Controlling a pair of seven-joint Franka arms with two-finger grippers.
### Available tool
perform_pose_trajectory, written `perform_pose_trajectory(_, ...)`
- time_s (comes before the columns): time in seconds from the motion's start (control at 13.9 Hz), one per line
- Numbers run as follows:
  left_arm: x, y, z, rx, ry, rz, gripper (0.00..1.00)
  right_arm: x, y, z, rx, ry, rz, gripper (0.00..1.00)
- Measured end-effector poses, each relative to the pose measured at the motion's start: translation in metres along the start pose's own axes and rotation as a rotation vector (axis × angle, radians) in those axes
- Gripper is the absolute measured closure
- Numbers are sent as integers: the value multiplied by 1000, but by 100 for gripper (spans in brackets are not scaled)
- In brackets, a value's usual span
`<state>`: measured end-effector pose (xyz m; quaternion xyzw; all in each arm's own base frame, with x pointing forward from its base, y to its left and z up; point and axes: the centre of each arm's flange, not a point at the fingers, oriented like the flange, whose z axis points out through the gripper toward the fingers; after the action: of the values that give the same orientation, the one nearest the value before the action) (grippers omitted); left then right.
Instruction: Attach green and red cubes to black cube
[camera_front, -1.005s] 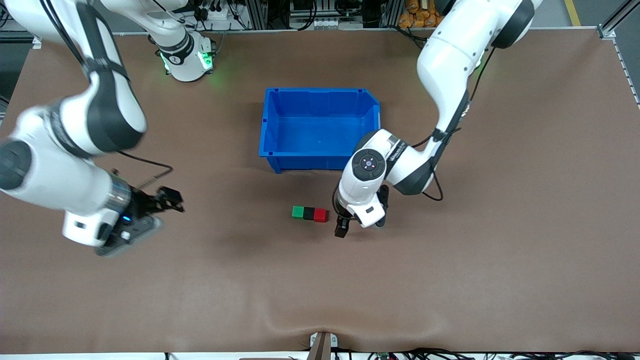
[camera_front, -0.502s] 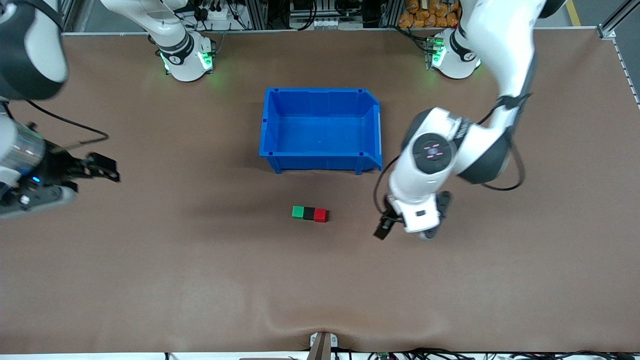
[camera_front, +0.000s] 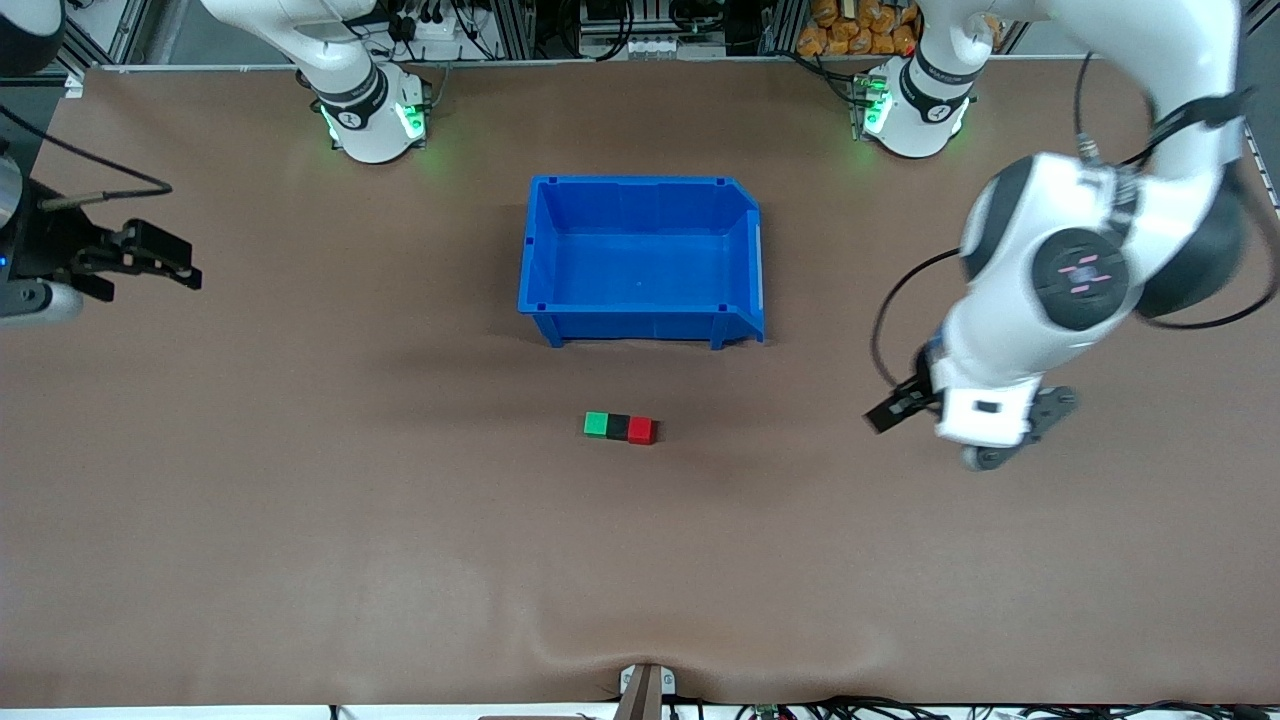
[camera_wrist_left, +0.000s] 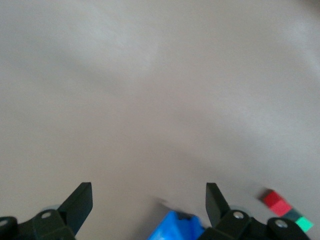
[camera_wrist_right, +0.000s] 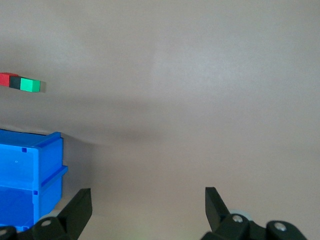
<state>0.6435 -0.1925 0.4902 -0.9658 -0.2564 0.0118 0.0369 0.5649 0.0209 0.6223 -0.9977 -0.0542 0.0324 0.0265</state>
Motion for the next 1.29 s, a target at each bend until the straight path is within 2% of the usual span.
perform_pose_trajectory(0.29,12,-58,-40,35,-34,236,0,-17,0,13,5,-43,88,0)
perform_pose_trajectory(0.57,25,-117,-73,5,-42,453,0,-17,1,15,3,-51,104,0)
perform_pose_trajectory(0.79,10,-155,-92,2,-32,473,0,-18,4,15,-19,-52,108,0)
perform_pose_trajectory(1.29,-67,-194,-125,-4,6,499,0,-18,6,17,-26,-55,114,0)
